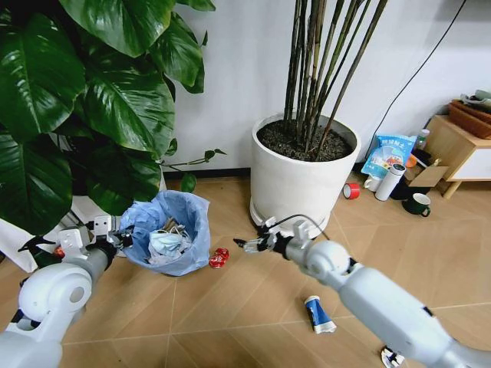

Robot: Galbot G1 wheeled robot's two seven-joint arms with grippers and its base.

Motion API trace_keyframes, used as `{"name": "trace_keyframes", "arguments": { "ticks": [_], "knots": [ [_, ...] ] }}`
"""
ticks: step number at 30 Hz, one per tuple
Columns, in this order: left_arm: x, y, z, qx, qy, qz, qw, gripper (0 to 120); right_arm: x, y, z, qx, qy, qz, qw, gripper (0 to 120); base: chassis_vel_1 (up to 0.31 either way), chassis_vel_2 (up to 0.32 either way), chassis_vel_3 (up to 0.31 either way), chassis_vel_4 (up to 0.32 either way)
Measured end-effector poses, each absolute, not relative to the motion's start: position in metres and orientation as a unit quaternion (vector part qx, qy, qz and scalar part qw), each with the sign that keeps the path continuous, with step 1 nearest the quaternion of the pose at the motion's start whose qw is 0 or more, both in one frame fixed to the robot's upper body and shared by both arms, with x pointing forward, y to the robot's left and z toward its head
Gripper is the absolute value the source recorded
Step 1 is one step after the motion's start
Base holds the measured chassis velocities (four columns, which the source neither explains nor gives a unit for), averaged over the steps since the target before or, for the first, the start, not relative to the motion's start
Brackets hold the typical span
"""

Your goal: Pick up the trash bin and place the garbage on the floor into it.

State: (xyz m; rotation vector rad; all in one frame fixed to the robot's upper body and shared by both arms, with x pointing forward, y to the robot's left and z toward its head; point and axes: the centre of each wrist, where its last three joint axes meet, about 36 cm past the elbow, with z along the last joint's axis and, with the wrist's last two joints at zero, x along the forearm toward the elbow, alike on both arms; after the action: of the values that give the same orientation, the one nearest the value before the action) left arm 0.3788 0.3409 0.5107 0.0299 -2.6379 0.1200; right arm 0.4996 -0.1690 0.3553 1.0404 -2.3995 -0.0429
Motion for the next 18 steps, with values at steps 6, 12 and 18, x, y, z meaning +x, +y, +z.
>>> {"name": "trace_keyframes", "arguments": {
  "ticks": [6, 12, 18],
  "knots": [
    [0.378, 0.335, 0.517, 0.002, -0.969, 0.045, 0.242, 0, 0.511, -0.123, 0.316, 0.382, -0.88, -0.005, 0.283, 100, 0.0, 0.0, 0.0, 0.0],
    [0.375, 0.33, 0.518, -0.002, -0.969, 0.049, 0.241, 0, 0.519, -0.096, 0.285, 0.365, -0.876, 0.007, 0.316, 100, 0.0, 0.0, 0.0, 0.0],
    [0.37, 0.325, 0.522, -0.007, -0.971, 0.047, 0.236, 0, 0.524, -0.086, 0.263, 0.321, -0.878, 0.015, 0.355, 100, 0.0, 0.0, 0.0, 0.0]
  ]
}}
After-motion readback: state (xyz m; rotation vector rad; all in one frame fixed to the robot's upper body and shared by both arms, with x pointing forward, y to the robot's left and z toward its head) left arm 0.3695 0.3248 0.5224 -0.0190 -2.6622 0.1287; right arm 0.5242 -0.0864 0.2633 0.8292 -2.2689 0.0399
